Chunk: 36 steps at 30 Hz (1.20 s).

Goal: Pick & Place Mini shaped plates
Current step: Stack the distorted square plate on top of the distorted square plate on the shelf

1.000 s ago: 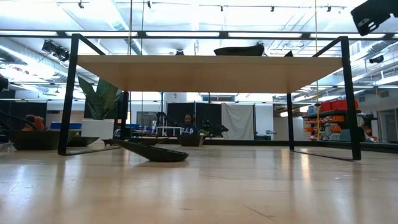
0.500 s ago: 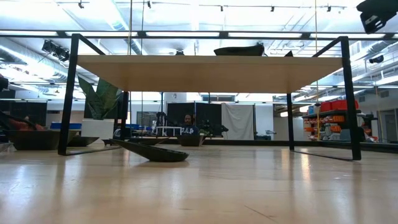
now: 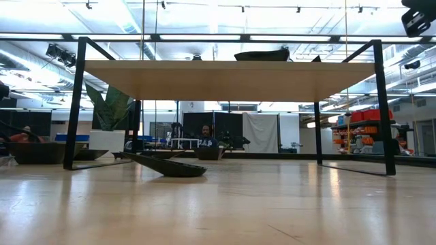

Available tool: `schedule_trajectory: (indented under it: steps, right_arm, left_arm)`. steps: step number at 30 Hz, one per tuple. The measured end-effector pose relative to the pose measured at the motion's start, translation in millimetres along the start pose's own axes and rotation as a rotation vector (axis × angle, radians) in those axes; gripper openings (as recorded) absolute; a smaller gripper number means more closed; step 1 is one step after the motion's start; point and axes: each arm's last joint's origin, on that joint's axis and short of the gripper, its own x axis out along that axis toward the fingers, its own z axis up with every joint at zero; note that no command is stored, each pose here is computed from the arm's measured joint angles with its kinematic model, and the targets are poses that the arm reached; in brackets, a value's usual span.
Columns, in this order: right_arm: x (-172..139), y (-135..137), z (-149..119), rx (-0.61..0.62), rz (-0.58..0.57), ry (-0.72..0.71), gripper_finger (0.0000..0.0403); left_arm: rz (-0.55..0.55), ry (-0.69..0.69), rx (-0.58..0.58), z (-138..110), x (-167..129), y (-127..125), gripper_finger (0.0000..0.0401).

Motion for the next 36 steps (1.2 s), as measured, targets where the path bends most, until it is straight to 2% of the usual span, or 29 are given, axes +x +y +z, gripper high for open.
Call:
schedule_trajectory:
  steps: [10,17,36]
  right_arm:
    - [0.0,-0.3,0.4,0.024,-0.011,-0.005,0.0005]
    - [0.0,-0.2,0.6,-0.032,-0.011,-0.007,0.0005]
    - [0.1,-0.1,2.1,-0.033,-0.009,-0.022,0.0005]
  left_arm:
    - [0.000,0.000,0.000,0.0,0.0,0.0,0.0018]
    - [0.000,0.000,0.000,0.0,0.0,0.0,0.0018]
    - [0.000,0.000,0.000,0.0,0.0,0.0,0.0018]
